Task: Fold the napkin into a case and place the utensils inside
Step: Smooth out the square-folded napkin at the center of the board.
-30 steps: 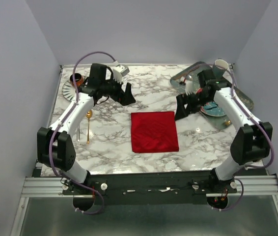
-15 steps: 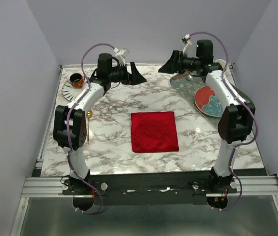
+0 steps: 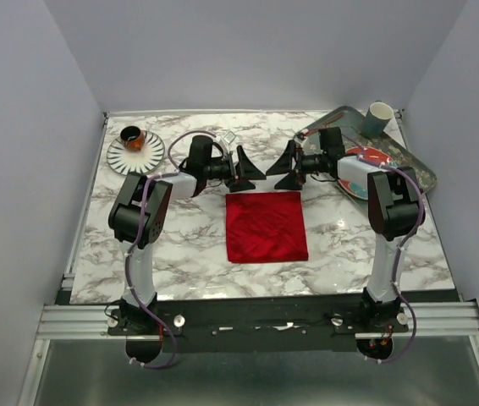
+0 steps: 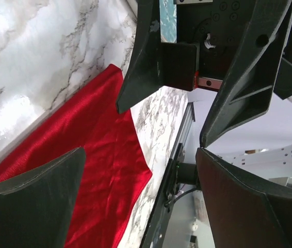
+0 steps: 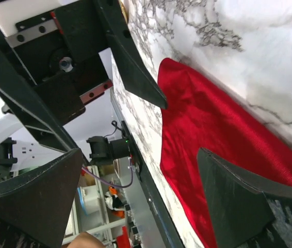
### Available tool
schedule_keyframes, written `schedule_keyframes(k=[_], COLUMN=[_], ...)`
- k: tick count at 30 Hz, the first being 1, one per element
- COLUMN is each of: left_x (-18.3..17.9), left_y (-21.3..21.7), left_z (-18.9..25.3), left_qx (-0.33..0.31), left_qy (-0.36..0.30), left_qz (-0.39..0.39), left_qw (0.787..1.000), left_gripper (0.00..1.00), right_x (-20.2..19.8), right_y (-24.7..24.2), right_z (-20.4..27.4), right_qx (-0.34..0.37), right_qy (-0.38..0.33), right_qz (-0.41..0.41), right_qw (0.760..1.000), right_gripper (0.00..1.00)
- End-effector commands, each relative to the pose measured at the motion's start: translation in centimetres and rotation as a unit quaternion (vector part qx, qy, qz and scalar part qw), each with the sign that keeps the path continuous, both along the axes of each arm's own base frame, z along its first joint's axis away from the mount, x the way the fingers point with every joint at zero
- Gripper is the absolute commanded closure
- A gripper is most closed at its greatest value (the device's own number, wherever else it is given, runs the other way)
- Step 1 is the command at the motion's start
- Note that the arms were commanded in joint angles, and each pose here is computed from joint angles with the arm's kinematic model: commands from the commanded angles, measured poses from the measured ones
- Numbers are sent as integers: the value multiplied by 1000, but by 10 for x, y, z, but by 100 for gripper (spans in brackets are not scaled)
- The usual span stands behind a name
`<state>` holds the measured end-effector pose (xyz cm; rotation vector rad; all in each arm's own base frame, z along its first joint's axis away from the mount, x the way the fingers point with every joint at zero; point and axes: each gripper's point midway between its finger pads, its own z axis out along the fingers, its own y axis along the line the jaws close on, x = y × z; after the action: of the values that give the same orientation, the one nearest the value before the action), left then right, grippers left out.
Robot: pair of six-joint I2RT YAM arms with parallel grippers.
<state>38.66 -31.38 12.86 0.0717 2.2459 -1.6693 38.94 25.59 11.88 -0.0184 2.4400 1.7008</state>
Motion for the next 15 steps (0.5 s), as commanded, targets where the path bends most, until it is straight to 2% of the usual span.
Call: schedule_keyframes(k=[1, 7, 15], left_x=[-3, 0, -4], left_y=[-13, -13, 7], left_z=[-13, -41, -80], left_qx=[-27, -15, 10], left_qy=[27, 52, 96], left_qz=[-13, -8, 8], left_qw=[999, 999, 995], left_gripper=[1, 1, 1], right_x=[2, 3, -5], right_y=[8, 7, 0], right_z=[-17, -45, -84], right_qx=[26, 16, -10], right_qy=[28, 56, 91], right_qz=[13, 10, -7], right_qw=[999, 998, 996], right_gripper=[0, 0, 0])
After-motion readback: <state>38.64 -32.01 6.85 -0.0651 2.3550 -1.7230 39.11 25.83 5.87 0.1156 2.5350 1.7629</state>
